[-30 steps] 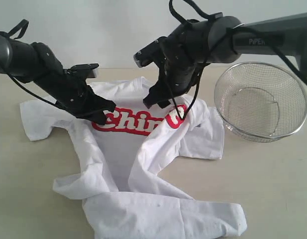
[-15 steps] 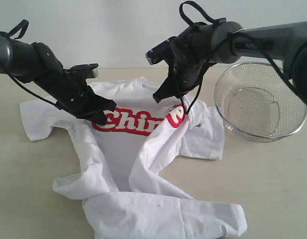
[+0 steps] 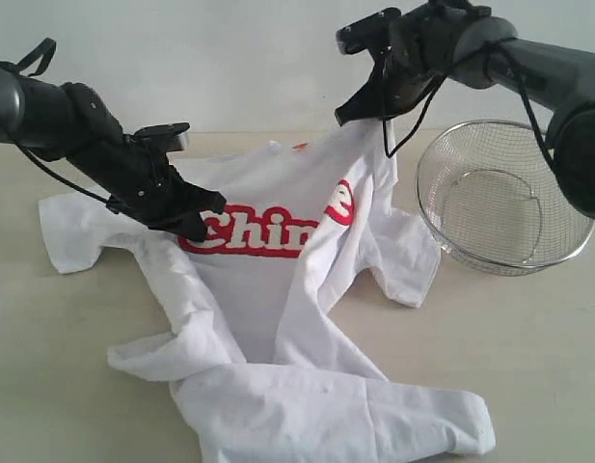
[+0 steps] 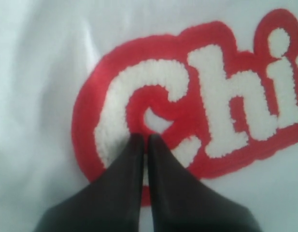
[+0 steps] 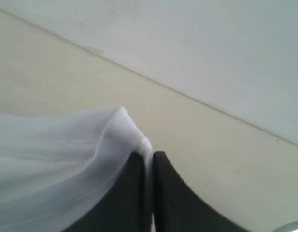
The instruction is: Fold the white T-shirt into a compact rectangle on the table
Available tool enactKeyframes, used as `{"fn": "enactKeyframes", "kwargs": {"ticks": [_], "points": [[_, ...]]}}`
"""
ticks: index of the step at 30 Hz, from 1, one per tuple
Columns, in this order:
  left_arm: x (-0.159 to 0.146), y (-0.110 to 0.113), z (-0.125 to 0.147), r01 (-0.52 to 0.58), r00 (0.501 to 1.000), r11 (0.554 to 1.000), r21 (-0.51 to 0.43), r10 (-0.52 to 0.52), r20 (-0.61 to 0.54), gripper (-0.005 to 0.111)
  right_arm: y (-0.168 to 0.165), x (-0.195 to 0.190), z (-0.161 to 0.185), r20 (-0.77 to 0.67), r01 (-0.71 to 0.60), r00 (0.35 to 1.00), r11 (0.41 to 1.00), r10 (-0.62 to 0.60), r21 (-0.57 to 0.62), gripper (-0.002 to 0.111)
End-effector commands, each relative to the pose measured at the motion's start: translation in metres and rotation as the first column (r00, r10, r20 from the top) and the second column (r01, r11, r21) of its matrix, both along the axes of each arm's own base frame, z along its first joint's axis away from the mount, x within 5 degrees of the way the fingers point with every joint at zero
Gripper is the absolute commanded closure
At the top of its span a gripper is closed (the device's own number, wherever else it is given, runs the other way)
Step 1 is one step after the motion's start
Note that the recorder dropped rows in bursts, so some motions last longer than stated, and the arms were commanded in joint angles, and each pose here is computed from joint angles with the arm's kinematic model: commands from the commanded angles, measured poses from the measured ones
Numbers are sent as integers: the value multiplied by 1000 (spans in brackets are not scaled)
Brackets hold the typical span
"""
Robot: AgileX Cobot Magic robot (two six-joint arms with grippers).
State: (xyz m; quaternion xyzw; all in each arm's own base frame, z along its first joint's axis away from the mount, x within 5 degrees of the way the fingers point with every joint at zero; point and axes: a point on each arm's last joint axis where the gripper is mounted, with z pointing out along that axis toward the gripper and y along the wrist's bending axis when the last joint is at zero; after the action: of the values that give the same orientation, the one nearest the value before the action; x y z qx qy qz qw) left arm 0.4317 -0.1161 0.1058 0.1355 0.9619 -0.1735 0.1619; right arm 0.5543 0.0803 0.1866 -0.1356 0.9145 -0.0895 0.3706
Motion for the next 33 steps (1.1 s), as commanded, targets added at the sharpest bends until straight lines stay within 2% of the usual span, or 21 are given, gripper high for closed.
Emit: {"fn": "enactKeyframes", "kwargs": {"ticks": [1,5,9,11,14,17,18,19,20,22,24,26,27,33], "points": [[-2,0,-13,-19,999,998,56,21,-27,102,-25,14,12,105,7,994,996,-17,94,108],[-2,3,-14,-32,999,995,94,34,-23,102,-40,20,10,134,25,990,993,-40,112,108],[0,4,-13,-44,999,995,91,45,-10,102,-51,25,11,159,50,984,981,-81,188,108],[0,3,-13,-42,999,995,90,43,-9,102,-51,26,14,160,47,984,974,-84,219,104],[0,2,-13,-53,998,996,76,54,-13,102,-49,26,18,168,19,984,975,-57,222,79],[1,2,-8,-45,999,996,72,45,4,102,-49,25,26,151,46,985,965,-87,257,36],[2,2,-3,-31,999,997,75,29,25,102,-49,24,29,137,60,985,961,-100,271,31],[2,2,1,-21,999,997,77,18,41,102,-48,22,34,112,74,988,956,-109,283,30],[4,2,10,-20,997,997,74,15,69,102,-46,20,38,89,79,990,956,-108,281,35],[6,1,23,-23,995,998,66,17,103,102,-40,15,47,50,79,994,958,-96,276,52],[9,1,40,-26,989,998,56,18,146,102,-33,10,56,14,77,996,959,-84,271,73],[11,2,53,-25,983,998,60,13,185,102,-29,5,65,-6,56,998,966,-57,251,101],[13,2,58,-21,979,998,64,8,202,102,-26,3,65,-19,51,999,968,-48,245,108],[24,13,66,-45,954,993,108,10,300,102,-20,-16,55,-263,74,965,970,-11,231,109]]}}
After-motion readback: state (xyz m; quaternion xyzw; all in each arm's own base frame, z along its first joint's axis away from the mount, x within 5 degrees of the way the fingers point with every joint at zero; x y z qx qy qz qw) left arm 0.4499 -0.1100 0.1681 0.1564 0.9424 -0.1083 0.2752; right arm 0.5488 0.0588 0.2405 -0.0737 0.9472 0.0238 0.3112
